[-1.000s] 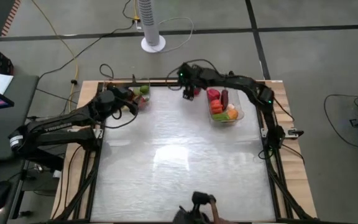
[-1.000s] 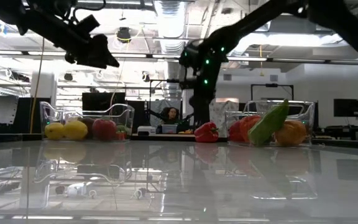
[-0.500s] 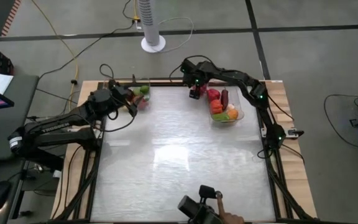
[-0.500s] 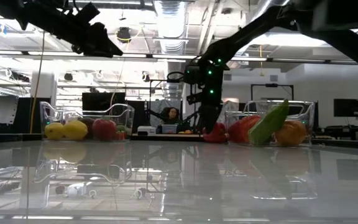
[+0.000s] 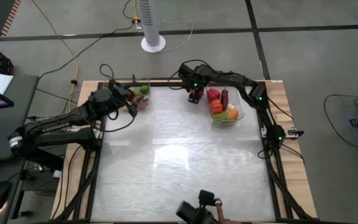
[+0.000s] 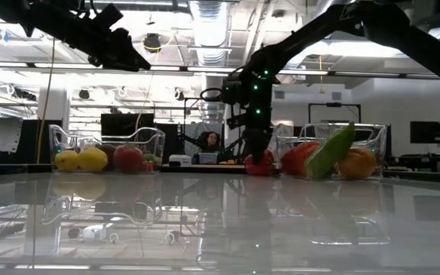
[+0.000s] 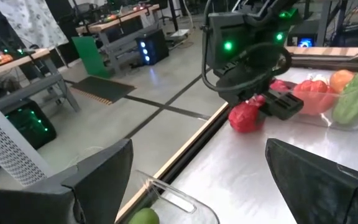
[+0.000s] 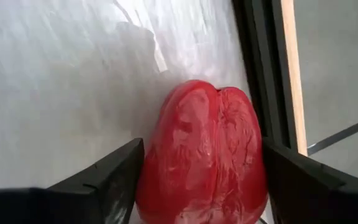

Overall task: Sort produce into baskets
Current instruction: Put the red pepper into the right transparent bin

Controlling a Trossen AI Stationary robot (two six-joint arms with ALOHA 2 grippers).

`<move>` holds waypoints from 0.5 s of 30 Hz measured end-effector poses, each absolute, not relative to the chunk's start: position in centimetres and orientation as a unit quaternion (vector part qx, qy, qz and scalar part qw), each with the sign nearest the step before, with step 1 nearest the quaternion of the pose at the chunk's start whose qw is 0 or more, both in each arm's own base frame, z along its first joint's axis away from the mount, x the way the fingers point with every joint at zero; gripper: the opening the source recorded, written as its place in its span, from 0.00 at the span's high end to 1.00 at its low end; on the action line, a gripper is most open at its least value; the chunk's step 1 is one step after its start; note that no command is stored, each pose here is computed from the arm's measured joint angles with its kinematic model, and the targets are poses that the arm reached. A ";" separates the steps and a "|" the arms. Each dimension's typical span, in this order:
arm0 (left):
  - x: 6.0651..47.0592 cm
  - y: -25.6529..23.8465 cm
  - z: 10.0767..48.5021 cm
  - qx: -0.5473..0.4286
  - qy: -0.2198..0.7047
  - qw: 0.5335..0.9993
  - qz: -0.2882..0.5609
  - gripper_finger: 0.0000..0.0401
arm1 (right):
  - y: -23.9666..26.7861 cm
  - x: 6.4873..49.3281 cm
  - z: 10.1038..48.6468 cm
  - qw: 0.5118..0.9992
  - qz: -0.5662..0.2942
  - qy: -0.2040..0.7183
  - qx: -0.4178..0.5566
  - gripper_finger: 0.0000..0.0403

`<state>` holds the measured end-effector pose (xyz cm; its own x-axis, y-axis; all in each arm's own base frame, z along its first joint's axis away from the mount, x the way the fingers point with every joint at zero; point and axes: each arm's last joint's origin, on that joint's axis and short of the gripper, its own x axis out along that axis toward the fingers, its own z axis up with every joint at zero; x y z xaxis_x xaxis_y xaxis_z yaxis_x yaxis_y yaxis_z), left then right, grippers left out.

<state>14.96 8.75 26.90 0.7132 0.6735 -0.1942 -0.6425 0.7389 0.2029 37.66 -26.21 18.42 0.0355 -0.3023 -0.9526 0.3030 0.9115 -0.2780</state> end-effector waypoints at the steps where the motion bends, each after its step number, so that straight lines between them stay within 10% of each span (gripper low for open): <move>1: 15.0 8.7 26.9 0.060 0.131 0.923 0.356 0.12 | -26.2 37.7 18.4 0.721 -0.210 0.660 0.000 0.21; 15: 14.6 8.3 27.3 0.058 0.113 0.933 0.336 0.12 | -21.3 39.5 24.4 0.745 -0.171 0.644 -0.032 0.23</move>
